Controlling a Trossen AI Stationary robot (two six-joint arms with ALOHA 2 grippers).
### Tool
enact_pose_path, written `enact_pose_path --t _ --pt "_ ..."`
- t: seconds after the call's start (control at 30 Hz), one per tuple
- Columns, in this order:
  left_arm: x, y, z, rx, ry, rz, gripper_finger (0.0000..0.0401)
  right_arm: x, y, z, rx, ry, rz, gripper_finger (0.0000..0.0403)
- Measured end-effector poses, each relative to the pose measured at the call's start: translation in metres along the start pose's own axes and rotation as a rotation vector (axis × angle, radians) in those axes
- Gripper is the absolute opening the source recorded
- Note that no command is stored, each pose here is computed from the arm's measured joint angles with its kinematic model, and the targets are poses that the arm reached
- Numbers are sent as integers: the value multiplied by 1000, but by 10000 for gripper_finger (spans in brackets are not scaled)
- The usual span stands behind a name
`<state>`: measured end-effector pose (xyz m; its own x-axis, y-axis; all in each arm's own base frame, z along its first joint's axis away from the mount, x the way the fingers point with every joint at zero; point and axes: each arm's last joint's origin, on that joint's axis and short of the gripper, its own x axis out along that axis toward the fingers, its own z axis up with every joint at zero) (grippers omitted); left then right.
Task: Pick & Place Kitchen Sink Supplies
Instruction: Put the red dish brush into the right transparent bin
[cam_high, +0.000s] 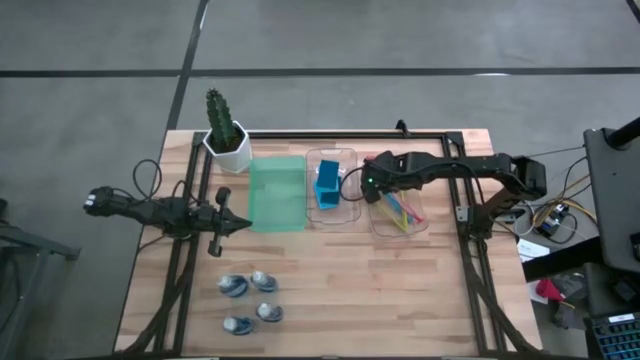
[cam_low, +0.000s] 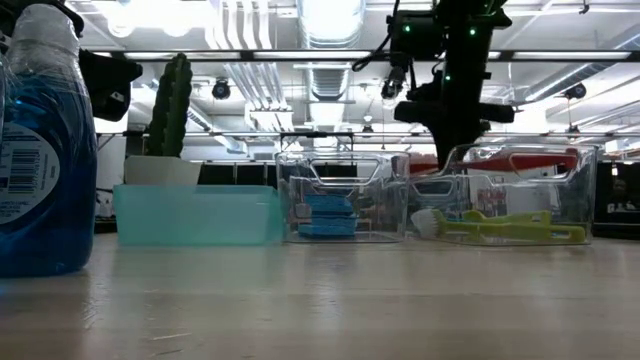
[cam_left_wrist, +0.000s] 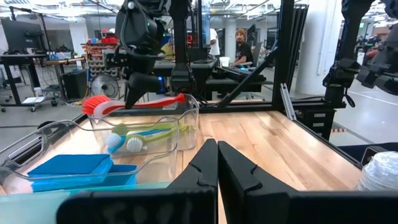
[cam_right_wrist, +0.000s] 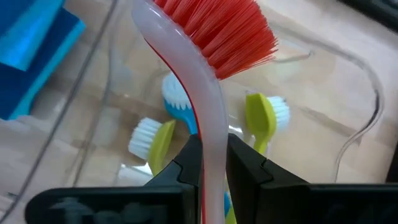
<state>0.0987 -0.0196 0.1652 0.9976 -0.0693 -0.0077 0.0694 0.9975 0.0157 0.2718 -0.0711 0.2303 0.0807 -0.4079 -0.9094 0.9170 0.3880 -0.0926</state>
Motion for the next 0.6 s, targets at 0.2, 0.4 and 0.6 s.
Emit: enact_pose_path --t 0.2,0.4,0.6 --pt "0 0 0 0 0 0 3 10 0 -6 0 5 6 40" --pt "0 0 0 0 0 0 3 17 -1 -11 -3 35 21 40" --pt "0 0 0 0 0 0 3 25 -4 -16 -6 69 29 40"
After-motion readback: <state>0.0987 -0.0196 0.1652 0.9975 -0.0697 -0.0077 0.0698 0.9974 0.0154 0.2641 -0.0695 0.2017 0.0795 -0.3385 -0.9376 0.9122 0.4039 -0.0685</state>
